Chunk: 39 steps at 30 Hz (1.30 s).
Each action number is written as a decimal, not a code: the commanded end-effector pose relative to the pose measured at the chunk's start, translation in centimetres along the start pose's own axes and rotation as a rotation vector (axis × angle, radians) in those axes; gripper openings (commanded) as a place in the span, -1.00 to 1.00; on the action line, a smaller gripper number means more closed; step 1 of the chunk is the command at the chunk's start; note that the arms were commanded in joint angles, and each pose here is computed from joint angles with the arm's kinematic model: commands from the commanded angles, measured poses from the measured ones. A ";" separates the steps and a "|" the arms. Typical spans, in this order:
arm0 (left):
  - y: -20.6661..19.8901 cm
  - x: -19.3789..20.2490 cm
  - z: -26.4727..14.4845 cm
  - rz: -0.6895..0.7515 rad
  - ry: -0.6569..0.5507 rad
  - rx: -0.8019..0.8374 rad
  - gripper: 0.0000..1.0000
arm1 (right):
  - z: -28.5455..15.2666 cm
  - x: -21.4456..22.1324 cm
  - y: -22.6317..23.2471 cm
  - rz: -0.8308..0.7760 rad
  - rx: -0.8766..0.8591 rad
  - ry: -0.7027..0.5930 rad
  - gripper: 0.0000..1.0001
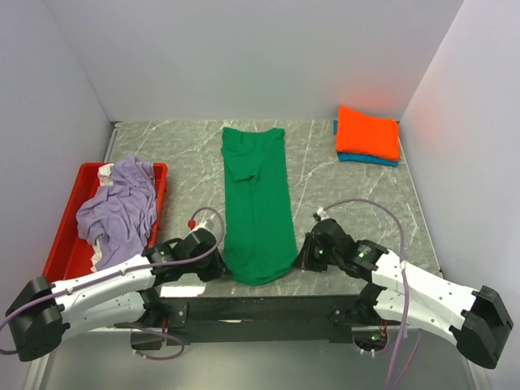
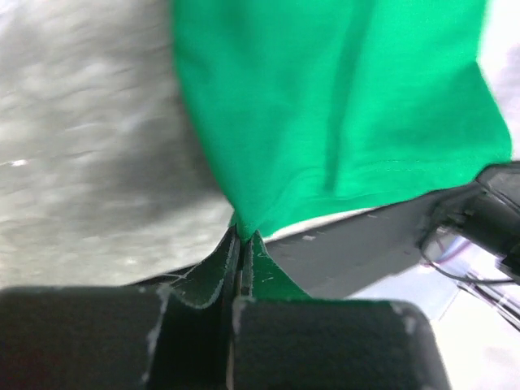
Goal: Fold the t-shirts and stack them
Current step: Fold the tshirt
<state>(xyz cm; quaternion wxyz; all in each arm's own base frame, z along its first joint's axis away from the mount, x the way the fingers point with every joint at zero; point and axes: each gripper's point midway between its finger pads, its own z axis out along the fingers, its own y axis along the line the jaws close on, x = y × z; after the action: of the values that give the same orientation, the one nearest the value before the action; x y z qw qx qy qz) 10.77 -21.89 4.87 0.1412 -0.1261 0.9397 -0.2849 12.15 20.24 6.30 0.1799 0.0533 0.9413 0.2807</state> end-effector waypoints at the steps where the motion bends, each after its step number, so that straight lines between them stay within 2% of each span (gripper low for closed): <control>1: -2.4 -1.3 -1.2 0.076 -0.032 0.024 -0.99 | -1.6 -2.4 1.8 -0.066 -0.022 -0.061 -1.00; 6: -3.8 -4.0 -1.1 0.122 -0.120 -0.019 -0.99 | -1.7 -4.4 3.3 -0.082 -0.038 -0.084 -1.00; 10: -5.2 -7.0 -0.2 0.105 -0.192 -0.020 -0.99 | -1.1 -7.3 4.3 -0.111 -0.026 -0.124 -1.00; 18: -7.4 -13.5 2.3 -0.031 -0.333 -0.033 -0.99 | 2.0 -13.5 5.9 -0.037 -0.013 -0.204 -1.00; 23: -8.5 -18.5 2.1 -0.083 -0.446 -0.067 -0.99 | 4.2 -16.9 5.7 -0.019 0.020 -0.223 -1.00; 29: -8.7 -23.0 3.1 -0.129 -0.493 -0.084 -0.99 | 6.7 -21.1 5.3 0.008 0.061 -0.233 -1.00; 39: -8.5 -28.0 7.0 -0.131 -0.464 -0.156 -0.99 | 9.1 -27.7 4.9 0.051 0.035 -0.276 -1.00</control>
<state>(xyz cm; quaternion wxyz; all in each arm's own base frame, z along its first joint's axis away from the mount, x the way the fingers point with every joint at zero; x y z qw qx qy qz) 38.33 -23.02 7.99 0.3062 -0.2687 0.8962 -0.1756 38.03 23.04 8.14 0.2638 0.1246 0.9277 0.2330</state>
